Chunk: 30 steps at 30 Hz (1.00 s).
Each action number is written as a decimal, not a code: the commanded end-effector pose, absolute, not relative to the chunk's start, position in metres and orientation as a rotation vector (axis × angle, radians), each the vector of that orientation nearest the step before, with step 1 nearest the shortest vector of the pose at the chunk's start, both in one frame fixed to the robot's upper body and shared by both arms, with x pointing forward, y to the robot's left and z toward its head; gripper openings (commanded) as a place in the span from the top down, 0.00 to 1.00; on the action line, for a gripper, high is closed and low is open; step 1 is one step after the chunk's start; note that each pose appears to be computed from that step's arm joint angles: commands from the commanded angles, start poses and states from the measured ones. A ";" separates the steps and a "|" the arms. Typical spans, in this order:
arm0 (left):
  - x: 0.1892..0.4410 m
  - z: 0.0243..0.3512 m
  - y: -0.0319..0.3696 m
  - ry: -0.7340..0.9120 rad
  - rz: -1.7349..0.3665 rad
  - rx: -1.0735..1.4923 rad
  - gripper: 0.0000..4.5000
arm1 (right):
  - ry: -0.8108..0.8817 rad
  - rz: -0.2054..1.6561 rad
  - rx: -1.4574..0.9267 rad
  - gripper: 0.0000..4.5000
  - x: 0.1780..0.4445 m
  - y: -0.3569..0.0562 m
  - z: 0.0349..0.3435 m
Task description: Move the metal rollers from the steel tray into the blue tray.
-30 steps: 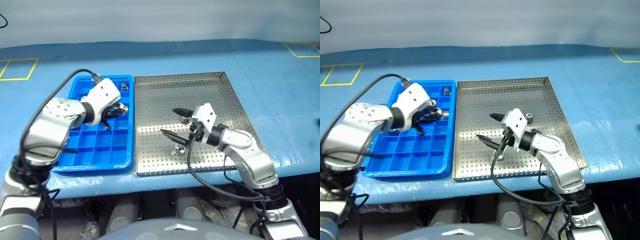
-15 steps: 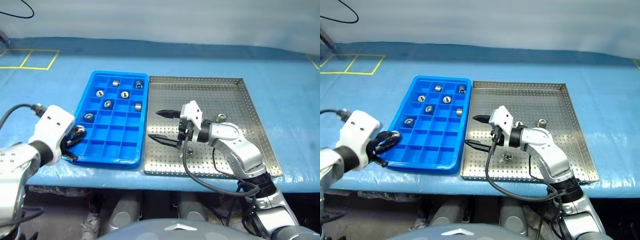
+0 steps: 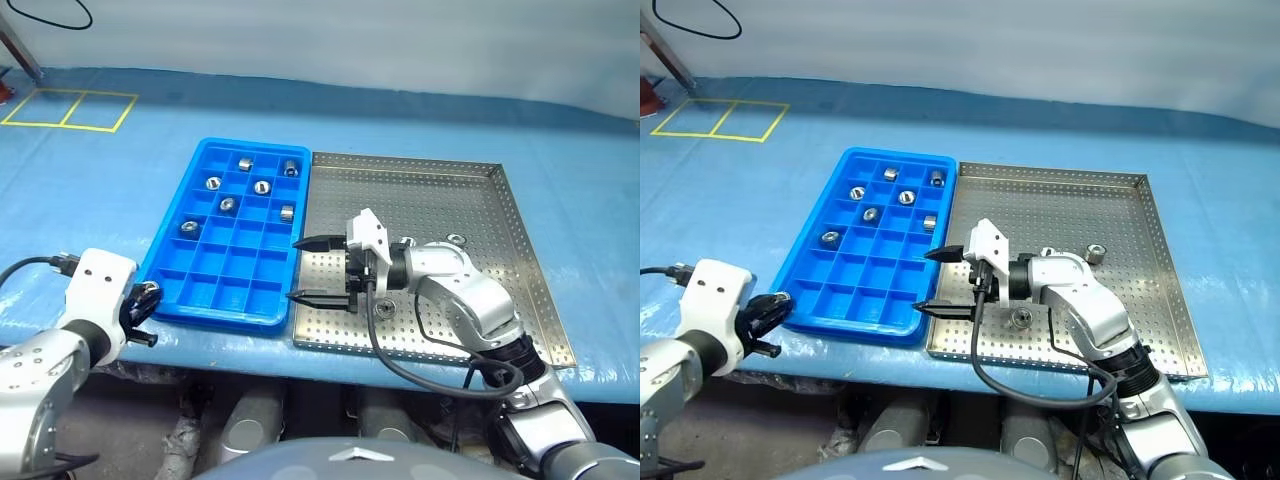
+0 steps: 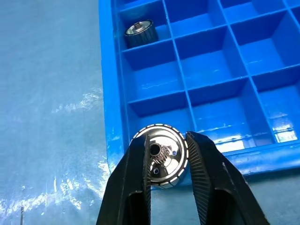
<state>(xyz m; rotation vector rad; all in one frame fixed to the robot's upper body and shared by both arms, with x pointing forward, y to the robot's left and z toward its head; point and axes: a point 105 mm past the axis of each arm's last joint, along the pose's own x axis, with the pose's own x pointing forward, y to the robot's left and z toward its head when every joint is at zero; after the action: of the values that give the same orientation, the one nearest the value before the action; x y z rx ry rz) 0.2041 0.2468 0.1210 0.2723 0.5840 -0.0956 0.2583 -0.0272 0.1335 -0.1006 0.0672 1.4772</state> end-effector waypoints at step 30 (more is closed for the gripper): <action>0.266 0.161 0.116 0.210 -0.670 0.097 0.41 | 0.078 1.113 -0.278 0.00 0.282 -0.078 0.135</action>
<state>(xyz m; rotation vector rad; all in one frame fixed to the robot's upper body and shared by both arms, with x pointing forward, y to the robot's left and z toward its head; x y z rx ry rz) 0.2652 0.1297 0.1618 0.0825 0.2268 -0.5971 0.2786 -0.0677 0.1251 -0.2386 0.1108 1.1781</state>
